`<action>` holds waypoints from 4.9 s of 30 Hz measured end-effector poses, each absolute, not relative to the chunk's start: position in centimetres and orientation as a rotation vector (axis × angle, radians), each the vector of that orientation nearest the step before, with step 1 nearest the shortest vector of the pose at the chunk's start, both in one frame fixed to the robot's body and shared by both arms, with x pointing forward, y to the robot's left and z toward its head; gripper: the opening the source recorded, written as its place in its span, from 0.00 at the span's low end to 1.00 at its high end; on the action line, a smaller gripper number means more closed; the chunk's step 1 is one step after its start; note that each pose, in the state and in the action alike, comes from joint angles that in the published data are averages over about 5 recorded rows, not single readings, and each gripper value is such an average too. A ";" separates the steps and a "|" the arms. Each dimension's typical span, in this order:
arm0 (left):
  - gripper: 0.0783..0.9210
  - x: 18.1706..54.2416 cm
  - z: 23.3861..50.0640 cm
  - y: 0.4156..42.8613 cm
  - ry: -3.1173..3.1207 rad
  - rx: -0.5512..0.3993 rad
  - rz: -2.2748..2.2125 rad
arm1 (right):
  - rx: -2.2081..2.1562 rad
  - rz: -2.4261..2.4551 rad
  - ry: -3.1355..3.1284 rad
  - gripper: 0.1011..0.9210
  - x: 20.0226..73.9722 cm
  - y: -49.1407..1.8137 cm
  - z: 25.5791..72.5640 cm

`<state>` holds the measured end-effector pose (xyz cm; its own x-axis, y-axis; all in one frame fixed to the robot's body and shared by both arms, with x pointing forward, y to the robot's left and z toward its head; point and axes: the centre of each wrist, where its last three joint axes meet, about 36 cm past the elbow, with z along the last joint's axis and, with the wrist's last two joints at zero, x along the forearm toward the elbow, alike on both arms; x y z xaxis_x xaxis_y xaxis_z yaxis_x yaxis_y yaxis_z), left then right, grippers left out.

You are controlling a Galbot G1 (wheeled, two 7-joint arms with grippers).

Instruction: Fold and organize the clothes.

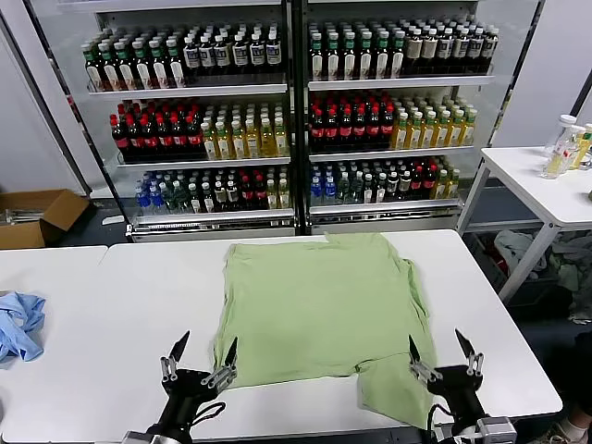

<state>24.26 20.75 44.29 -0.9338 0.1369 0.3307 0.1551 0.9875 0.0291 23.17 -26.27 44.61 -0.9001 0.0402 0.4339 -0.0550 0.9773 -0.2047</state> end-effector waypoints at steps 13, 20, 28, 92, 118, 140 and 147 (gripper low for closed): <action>0.88 25.6 41.9 21.1 -2.618 -0.193 -0.158 | 0.044 0.271 -2.542 0.88 22.4 -25.3 42.8; 0.85 26.0 40.6 21.0 -2.559 -0.173 -0.176 | 0.059 0.260 -2.507 0.86 22.1 -24.9 41.8; 0.62 26.1 40.2 21.4 -2.530 -0.164 -0.173 | 0.081 0.222 -2.477 0.62 21.7 -24.5 41.1; 0.01 34.2 42.3 24.5 -2.755 -0.316 -0.158 | 0.180 0.333 -2.859 0.01 38.4 -29.4 45.4; 0.35 38.7 39.4 24.0 -2.766 -0.260 -0.241 | 0.212 0.463 -2.788 0.40 42.6 -27.7 42.6; 0.61 37.4 37.4 23.4 -2.697 -0.181 -0.233 | 0.101 0.232 -2.599 0.73 40.6 -30.1 40.5; 0.37 37.7 37.4 23.5 -2.681 -0.189 -0.220 | 0.108 0.186 -2.583 0.47 40.9 -30.1 40.0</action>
